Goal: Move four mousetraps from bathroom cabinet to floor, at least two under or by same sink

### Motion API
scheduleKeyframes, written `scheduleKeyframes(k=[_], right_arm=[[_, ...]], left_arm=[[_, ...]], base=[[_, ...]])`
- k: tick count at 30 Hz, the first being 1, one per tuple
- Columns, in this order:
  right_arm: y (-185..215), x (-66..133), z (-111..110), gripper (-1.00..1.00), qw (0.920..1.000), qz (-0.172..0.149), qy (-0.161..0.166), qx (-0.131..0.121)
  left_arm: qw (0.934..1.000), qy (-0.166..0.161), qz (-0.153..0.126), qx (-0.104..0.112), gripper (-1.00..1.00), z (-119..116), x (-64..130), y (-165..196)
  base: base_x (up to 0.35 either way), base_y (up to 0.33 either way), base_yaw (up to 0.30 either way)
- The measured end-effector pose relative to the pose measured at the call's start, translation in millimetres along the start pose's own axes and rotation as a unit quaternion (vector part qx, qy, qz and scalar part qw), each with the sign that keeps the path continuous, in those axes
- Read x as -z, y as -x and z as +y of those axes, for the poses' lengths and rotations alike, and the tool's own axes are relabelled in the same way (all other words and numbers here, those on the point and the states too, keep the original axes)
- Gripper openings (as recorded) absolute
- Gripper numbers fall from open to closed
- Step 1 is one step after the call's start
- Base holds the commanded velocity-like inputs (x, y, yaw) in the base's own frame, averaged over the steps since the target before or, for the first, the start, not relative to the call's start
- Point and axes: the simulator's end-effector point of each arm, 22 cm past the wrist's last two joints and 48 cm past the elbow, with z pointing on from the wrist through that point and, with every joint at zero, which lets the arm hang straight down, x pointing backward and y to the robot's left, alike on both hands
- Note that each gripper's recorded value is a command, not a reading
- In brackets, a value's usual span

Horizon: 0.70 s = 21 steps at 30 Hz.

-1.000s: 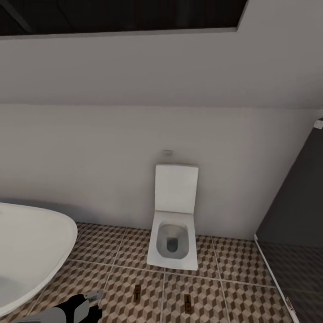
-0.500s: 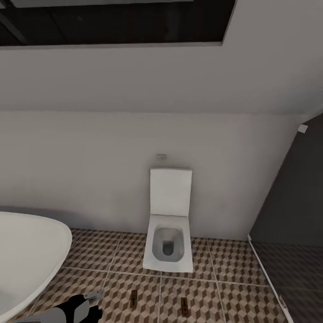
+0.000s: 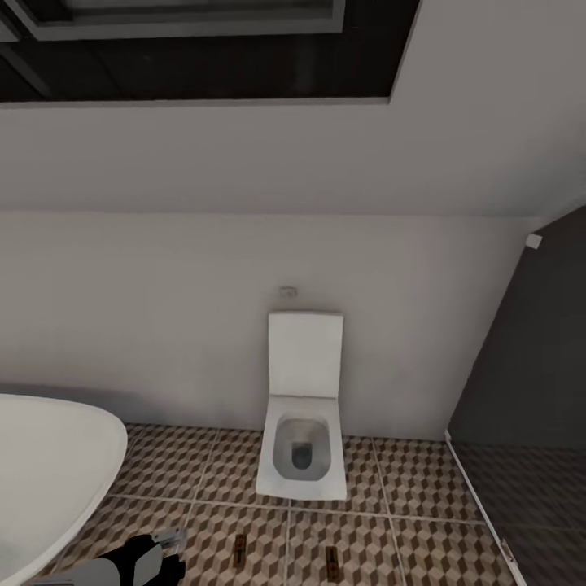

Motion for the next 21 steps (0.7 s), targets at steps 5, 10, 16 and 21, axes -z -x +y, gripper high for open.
scheduleKeyframes(k=[5,10,16,21], right_arm=[[1.1,5.5,-0.9,1.0,1.0,-0.004,0.0,-0.001],[2.2,10.9,-1.8,1.0,1.0,-0.007,0.001,-0.001],[3.3,17.1,-3.0,1.0,0.9999,-0.012,0.001,-0.001],[4.2,22.1,-4.0,1.0,0.9999,-0.016,0.001,-0.001]], left_arm=[[1.0,-0.001,-0.003,0.0,1.0,0.4,6.4,1.5],[1.0,-0.002,-0.007,0.001,1.0,0.9,12.7,3.0],[0.9999,-0.004,-0.011,0.001,1.0,-0.3,20.1,4.2],[0.9999,-0.006,-0.014,0.001,1.0,-1.0,26.1,5.2]], base=[[0.0,0.0,-0.005],[0.0,0.0,-0.002],[0.0,0.0,0.0],[0.0,0.0,0.0]])
